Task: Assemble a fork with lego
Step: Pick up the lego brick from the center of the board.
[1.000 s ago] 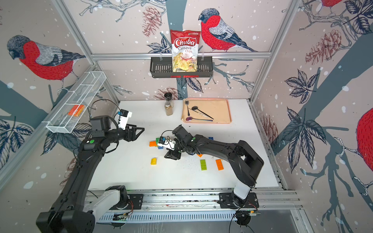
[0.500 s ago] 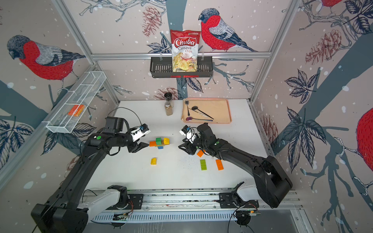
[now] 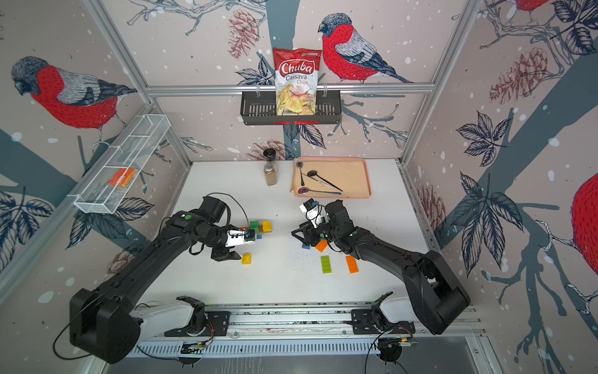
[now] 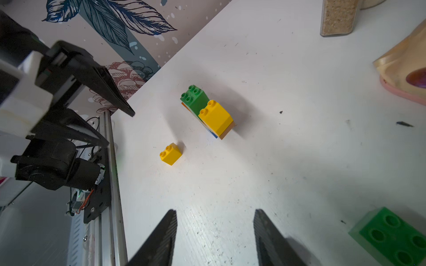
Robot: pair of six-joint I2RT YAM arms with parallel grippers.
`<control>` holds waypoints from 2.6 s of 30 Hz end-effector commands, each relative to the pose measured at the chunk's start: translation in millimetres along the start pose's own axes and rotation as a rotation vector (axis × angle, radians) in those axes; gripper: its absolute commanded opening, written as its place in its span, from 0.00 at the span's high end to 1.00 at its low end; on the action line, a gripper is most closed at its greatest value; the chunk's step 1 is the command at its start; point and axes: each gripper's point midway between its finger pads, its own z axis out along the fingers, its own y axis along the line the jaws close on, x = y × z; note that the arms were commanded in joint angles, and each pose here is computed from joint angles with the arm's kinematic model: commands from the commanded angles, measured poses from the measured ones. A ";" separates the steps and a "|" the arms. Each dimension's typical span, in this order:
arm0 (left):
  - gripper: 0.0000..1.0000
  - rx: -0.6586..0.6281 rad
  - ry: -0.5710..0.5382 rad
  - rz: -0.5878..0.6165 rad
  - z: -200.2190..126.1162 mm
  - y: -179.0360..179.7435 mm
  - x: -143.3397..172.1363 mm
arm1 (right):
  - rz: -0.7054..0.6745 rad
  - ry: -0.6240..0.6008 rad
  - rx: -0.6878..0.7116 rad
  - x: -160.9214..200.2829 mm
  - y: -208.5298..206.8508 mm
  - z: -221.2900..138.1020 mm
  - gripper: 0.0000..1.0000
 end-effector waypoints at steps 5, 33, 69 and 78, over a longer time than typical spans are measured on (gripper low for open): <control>0.40 -0.025 -0.021 0.031 26.8 10.3 3.0 | 0.011 -0.019 -0.038 -7.6 2.5 4.3 0.45; 0.42 0.046 0.040 0.041 80.5 14.6 29.3 | 0.044 0.014 -0.060 1.4 -1.5 10.8 0.48; 0.91 -0.067 0.037 0.005 55.1 25.1 21.7 | 0.287 -0.023 -0.133 -17.4 -2.1 40.8 0.41; 0.93 -0.166 0.043 -0.001 32.0 25.7 20.8 | 0.488 -0.080 -0.270 -27.9 0.7 70.6 0.35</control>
